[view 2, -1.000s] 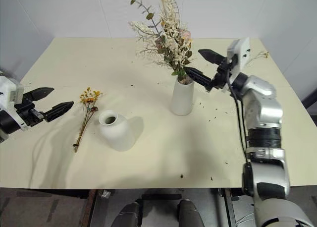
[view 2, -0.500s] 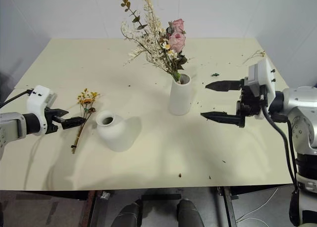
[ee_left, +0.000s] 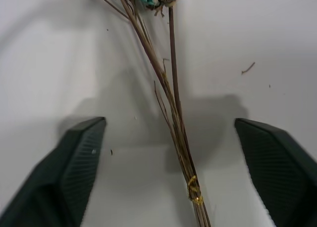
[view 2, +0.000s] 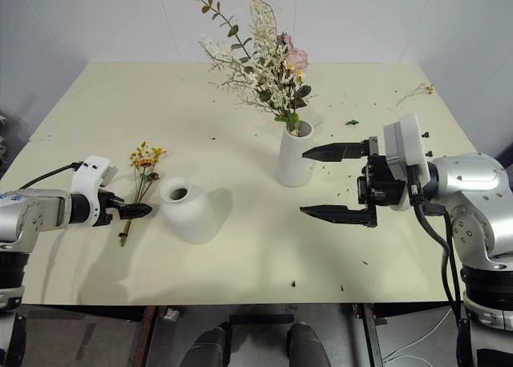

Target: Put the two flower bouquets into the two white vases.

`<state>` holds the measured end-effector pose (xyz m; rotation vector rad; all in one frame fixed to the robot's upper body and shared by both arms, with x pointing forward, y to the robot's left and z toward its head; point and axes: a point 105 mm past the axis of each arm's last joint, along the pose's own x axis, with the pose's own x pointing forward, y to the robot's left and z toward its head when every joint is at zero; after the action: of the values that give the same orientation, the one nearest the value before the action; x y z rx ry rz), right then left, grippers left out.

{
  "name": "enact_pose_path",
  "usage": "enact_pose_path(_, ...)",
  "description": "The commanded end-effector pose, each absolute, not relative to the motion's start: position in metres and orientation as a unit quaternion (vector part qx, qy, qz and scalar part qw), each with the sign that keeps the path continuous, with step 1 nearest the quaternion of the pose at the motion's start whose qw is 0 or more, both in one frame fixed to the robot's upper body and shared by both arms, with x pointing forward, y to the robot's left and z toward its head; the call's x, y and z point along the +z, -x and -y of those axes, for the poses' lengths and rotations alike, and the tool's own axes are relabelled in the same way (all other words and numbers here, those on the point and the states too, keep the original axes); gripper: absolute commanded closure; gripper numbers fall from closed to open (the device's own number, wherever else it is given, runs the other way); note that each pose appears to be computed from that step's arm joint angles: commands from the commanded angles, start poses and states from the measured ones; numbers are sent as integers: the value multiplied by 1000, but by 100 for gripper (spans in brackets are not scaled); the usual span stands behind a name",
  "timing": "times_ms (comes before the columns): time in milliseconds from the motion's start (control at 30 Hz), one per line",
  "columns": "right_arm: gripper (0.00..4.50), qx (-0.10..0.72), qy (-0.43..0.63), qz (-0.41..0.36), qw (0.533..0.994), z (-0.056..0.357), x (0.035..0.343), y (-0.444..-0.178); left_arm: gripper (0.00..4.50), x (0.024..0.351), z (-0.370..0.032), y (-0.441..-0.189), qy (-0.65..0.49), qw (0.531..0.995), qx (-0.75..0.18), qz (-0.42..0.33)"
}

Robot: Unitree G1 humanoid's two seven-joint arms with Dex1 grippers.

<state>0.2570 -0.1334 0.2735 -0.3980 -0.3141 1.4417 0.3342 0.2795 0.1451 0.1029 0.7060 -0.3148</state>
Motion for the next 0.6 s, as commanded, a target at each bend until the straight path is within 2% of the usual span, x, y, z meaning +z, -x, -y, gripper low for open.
enact_pose_path(33,0,641,171,179,726,136,289,-254,147,140,-289,-327,-43,921,-146,-360)
enact_pose_path(333,0,648,158,178,724,131,280,-254,428,143,-297,-326,-43,926,-135,-350)
enact_pose_path(367,0,646,156,179,725,131,281,-255,449,144,-297,-326,-41,927,-136,-347)
enact_pose_path(467,0,641,154,181,730,132,281,-259,449,149,-299,-328,-42,934,-134,-328)
enact_pose_path(533,0,636,151,181,734,132,282,-262,449,163,-298,-337,-42,951,-142,-273)
enact_pose_path(600,0,631,149,180,740,132,280,-266,449,203,-289,-352,-28,977,-169,-127)
